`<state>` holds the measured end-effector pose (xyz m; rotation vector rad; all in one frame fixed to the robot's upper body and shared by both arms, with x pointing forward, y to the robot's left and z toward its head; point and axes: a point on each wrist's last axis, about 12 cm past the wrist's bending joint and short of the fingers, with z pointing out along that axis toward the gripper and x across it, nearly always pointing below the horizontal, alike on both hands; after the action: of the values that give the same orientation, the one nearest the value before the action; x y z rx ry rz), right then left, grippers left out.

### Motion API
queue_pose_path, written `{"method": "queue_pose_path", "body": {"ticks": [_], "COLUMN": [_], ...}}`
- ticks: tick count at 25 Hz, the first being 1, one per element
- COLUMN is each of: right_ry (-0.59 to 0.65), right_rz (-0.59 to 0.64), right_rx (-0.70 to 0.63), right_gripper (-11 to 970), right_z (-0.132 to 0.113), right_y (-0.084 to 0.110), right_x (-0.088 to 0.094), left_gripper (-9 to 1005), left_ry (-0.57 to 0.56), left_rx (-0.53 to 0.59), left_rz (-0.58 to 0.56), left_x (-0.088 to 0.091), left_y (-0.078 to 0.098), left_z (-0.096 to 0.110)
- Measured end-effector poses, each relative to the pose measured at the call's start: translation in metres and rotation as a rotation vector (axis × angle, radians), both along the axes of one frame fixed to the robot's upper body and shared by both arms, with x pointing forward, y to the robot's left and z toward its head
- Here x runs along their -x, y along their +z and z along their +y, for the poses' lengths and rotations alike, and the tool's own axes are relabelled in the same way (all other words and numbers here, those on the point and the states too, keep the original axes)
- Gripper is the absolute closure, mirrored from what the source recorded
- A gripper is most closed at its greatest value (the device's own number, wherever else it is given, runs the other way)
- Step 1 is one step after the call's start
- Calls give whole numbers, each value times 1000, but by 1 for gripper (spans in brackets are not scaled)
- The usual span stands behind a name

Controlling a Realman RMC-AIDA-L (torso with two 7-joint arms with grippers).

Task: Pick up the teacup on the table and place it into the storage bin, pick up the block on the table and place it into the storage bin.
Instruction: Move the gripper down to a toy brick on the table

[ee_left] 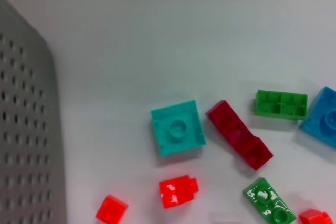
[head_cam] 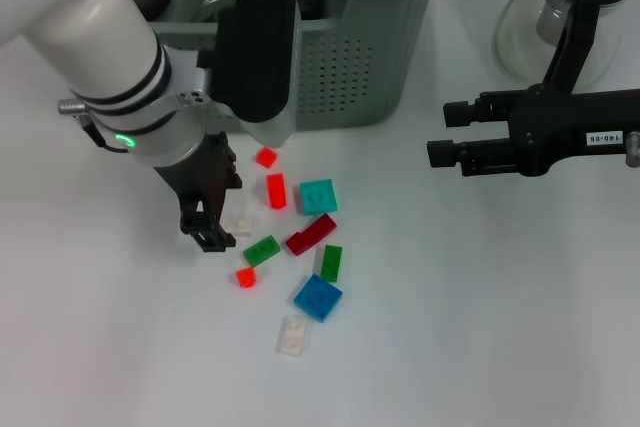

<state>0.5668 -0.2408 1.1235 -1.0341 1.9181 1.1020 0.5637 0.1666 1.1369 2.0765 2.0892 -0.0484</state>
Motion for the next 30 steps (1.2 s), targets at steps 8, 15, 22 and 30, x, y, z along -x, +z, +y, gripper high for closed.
{"method": "queue_pose_path", "body": {"ticks": [8, 15, 22, 30], "right_ry": [0, 0, 1, 3], "right_rz": [-1, 0, 8, 9], "right_rx": [0, 0, -2, -3], "right_gripper": [210, 210, 210, 210], "right_z": [0, -1, 0, -1], "right_y": [0, -1, -2, -2], "right_x": [0, 1, 2, 2], "left_gripper": [404, 435, 433, 469], "left_ry": [-3, -9, -7, -7], "left_rx": [-15, -25, -28, -28], "left_rz": [-19, -21, -18, -15], "left_x": [3, 4, 4, 4], "left_y": [-11, -15, -20, -22], "left_z": [-5, -6, -6, -7]}}
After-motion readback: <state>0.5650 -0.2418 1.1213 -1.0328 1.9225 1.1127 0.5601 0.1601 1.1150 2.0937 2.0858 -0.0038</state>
